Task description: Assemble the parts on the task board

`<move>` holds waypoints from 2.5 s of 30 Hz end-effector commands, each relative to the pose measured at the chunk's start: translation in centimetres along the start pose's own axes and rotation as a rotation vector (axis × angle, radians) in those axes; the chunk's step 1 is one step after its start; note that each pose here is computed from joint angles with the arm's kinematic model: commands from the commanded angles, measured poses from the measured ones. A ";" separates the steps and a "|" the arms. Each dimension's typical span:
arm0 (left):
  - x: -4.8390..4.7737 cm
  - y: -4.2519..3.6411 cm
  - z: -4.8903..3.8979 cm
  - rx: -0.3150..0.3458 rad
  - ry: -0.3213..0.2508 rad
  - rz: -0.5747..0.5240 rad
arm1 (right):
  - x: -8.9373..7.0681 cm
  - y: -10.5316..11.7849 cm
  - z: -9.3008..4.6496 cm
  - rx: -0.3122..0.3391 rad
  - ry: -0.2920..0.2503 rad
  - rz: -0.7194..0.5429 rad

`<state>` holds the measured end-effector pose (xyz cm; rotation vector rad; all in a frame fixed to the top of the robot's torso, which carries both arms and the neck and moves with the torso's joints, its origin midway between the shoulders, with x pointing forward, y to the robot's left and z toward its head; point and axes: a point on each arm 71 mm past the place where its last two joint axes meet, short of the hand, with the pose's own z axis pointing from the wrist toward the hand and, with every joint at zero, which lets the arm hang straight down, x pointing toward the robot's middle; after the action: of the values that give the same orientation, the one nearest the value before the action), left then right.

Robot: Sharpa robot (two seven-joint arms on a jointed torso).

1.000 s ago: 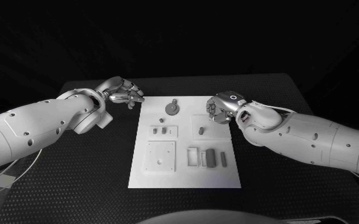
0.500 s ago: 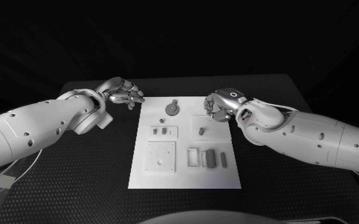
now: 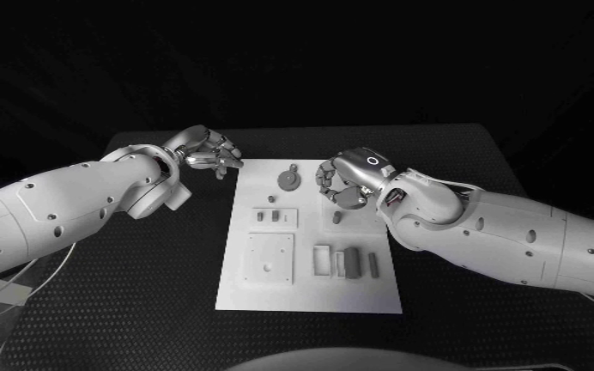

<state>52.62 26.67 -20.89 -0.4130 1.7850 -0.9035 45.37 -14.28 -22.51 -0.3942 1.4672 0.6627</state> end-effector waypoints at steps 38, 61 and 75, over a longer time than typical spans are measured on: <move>0.58 -0.82 0.28 0.023 0.005 -0.009 | 7.1 9.2 1.0 -0.215 0.139 0.026; 0.67 -0.91 0.29 0.024 0.007 -0.007 | 8.3 8.8 0.9 -0.200 0.198 0.018; 0.62 -0.86 0.19 0.022 0.005 -0.008 | 8.7 8.4 1.0 -0.187 0.210 0.013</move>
<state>52.43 25.78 -20.82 -0.4037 1.7866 -0.9217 40.70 -5.85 -29.58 -0.5999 1.6017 0.7946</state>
